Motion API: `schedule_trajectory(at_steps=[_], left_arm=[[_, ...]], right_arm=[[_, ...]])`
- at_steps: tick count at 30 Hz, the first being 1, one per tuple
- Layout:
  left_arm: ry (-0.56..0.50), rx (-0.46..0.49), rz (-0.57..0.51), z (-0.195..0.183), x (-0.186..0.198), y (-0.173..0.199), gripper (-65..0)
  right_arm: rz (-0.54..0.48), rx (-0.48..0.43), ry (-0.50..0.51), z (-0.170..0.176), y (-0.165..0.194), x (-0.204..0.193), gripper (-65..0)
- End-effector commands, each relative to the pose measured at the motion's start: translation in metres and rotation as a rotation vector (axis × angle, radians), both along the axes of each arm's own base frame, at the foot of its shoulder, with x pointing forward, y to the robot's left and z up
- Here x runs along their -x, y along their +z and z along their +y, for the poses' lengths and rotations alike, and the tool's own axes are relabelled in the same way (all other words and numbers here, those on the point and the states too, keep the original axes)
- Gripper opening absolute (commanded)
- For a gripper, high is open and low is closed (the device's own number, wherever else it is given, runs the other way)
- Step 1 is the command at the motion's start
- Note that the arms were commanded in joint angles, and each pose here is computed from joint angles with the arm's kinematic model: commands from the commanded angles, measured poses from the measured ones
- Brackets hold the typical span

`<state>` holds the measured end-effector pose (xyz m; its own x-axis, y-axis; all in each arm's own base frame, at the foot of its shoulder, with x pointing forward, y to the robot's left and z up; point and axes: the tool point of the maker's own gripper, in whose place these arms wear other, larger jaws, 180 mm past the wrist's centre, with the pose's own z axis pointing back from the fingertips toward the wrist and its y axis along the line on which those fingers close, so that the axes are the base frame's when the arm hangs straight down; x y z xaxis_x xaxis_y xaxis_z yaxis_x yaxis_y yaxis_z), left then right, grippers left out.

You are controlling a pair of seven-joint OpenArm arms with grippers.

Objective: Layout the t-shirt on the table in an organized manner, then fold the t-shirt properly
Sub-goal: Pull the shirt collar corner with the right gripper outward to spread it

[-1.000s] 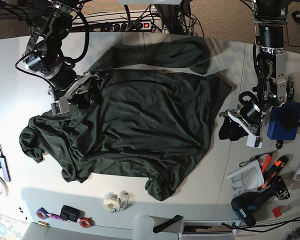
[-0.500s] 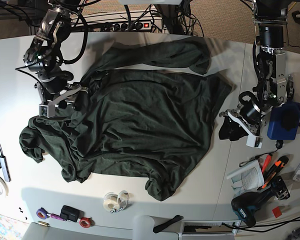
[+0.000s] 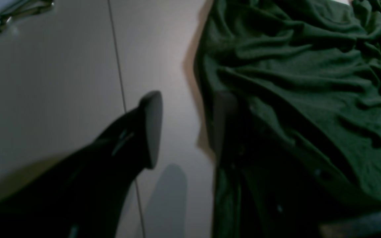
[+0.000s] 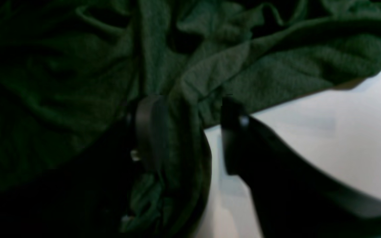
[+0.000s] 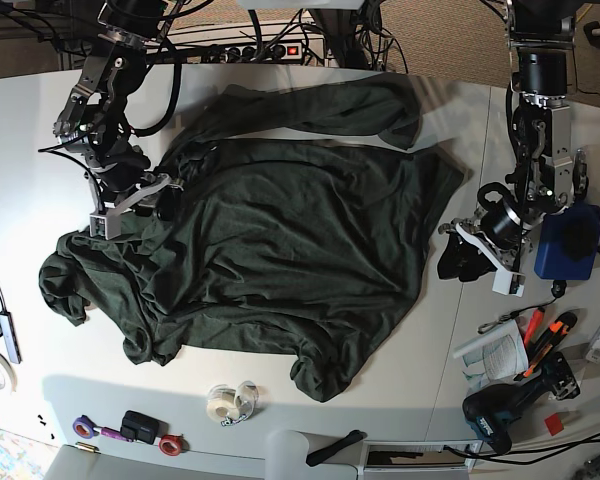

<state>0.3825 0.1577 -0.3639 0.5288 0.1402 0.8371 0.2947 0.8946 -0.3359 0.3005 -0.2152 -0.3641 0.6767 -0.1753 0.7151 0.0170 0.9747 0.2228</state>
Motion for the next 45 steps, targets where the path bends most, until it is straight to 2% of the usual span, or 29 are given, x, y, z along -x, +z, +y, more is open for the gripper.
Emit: schedule_trajectory(at_steps=[1, 5, 8, 12, 21, 27, 31, 36, 45], left_arm=[[0.006, 0.01, -0.066, 0.003, -0.012, 0.021, -39.0], [0.006, 0.01, -0.066, 0.003, -0.012, 0.021, -39.0], [0.006, 0.01, -0.066, 0.003, -0.012, 0.021, -39.0], [0.006, 0.008, -0.064, 0.004, -0.011, 0.02, -39.0], [0.006, 0.009, -0.064, 0.003, -0.011, 0.02, -39.0], [0.005, 0.008, -0.063, 0.004, -0.011, 0.02, -39.0], [0.005, 0.009, -0.062, 0.003, -0.011, 0.02, -39.0], [0.005, 0.009, -0.062, 0.003, -0.011, 0.02, -39.0], [0.005, 0.009, -0.062, 0.003, -0.011, 0.02, -39.0]], right_arm=[[-0.053, 0.007, 0.007, -0.001, 0.014, -0.009, -45.7], [-0.033, 0.007, 0.012, -0.001, 0.011, -0.007, -59.7], [-0.007, 0.008, 0.015, -0.001, 0.008, -0.003, -65.0], [0.028, 0.054, 0.018, -0.005, 0.006, 0.005, -65.0], [-0.015, 0.208, 0.037, -0.009, 0.04, 0.037, -65.0], [0.066, 0.225, 0.047, -0.009, 0.026, 0.063, -65.0], [0.129, 0.269, 0.039, -0.017, 0.015, 0.079, -65.0], [0.184, 0.354, -0.022, -0.037, 0.01, 0.089, -65.0], [0.23, 0.45, -0.134, -0.063, 0.011, 0.097, -65.0]])
